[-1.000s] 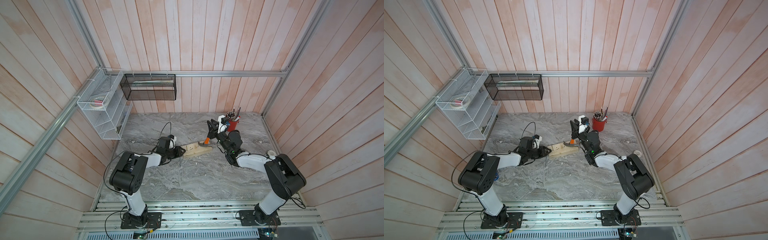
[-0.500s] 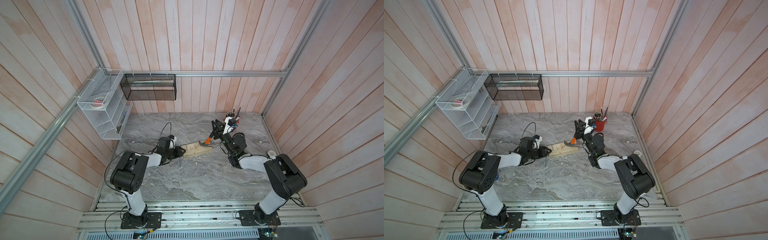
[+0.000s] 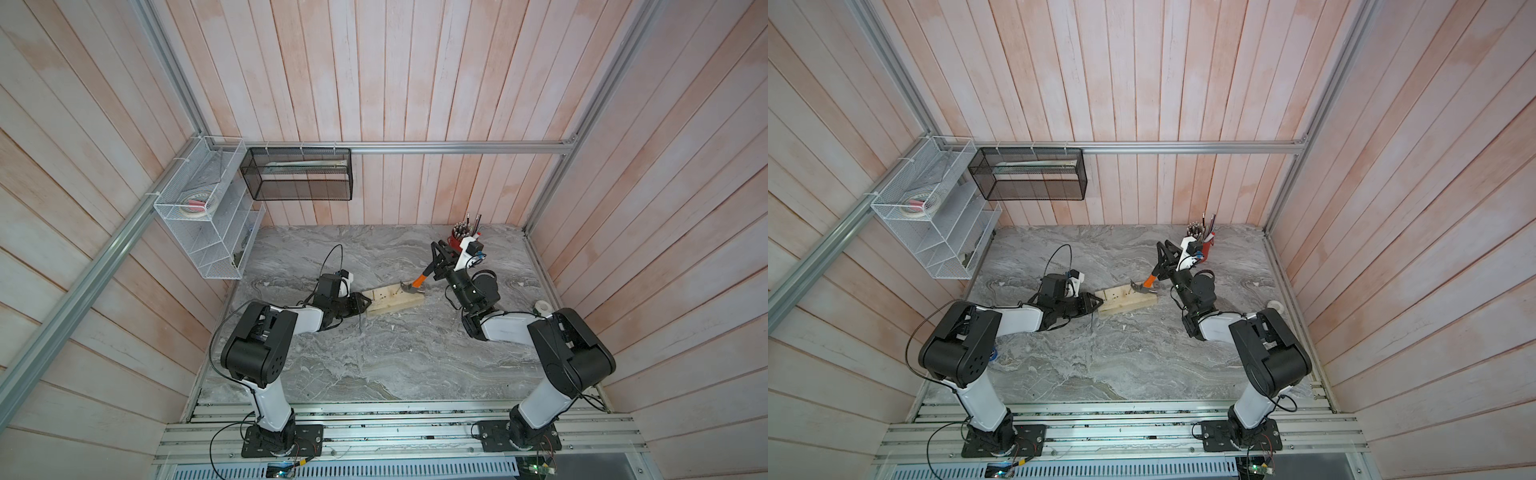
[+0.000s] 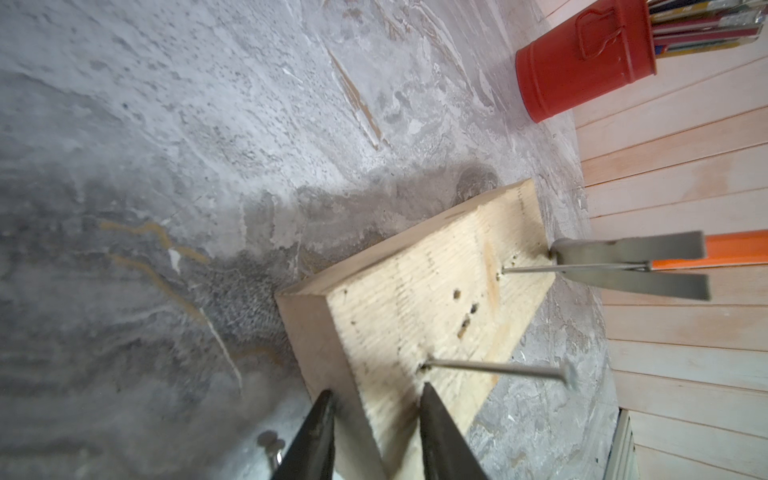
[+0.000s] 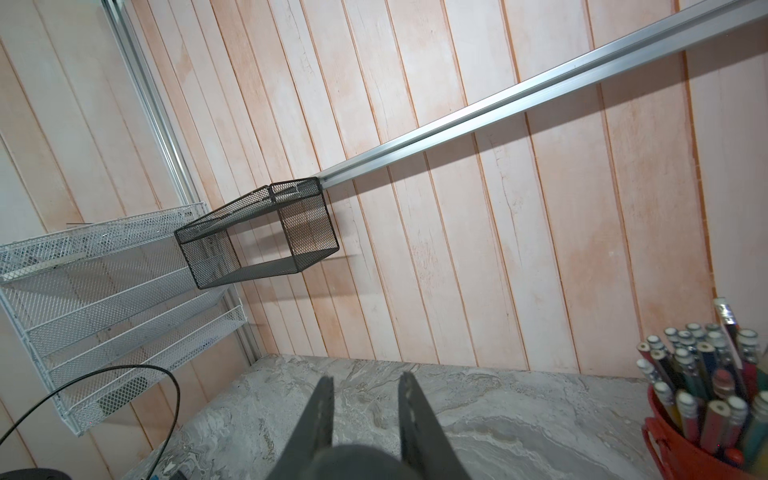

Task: Use a claw hammer to pull out a nail
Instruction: Remove the nail from the mounting plate.

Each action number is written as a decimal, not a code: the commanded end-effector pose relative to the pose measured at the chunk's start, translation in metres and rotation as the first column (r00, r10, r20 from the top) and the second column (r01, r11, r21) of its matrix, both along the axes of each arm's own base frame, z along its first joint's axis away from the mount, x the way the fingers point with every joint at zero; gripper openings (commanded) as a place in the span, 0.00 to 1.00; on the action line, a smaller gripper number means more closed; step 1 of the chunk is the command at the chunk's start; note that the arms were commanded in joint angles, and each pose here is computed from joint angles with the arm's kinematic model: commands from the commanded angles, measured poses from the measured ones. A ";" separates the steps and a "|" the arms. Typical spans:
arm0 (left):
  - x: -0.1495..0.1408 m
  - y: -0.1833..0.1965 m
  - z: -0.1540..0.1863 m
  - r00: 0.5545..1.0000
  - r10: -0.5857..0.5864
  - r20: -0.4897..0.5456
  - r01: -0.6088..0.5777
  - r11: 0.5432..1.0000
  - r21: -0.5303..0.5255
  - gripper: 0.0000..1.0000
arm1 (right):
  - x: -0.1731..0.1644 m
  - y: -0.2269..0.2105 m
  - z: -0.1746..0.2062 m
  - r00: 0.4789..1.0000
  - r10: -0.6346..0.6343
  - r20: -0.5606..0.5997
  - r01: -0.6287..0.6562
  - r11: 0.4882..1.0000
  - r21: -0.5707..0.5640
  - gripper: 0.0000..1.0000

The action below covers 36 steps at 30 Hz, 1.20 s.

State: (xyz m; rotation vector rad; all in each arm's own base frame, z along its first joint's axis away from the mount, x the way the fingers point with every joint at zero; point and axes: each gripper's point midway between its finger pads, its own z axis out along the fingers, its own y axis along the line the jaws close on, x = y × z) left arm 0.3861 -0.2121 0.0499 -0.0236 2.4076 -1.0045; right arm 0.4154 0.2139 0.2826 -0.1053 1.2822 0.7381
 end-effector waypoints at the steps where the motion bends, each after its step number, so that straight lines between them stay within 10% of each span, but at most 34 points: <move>1: -0.010 -0.006 -0.018 0.999 -0.039 -0.036 0.039 0.999 0.016 0.35 | -0.012 0.005 0.005 0.997 0.081 -0.002 -0.081 0.991 0.110 0.00; 27: -0.010 -0.003 -0.022 0.998 -0.038 -0.045 0.040 0.999 0.036 0.35 | -0.037 -0.036 0.022 0.995 0.002 0.100 -0.024 0.976 0.217 0.00; 36: -0.017 -0.006 0.028 0.989 -0.091 0.115 0.091 0.996 0.002 0.38 | -0.025 -0.015 0.065 0.996 0.058 0.067 -0.065 0.991 0.113 0.00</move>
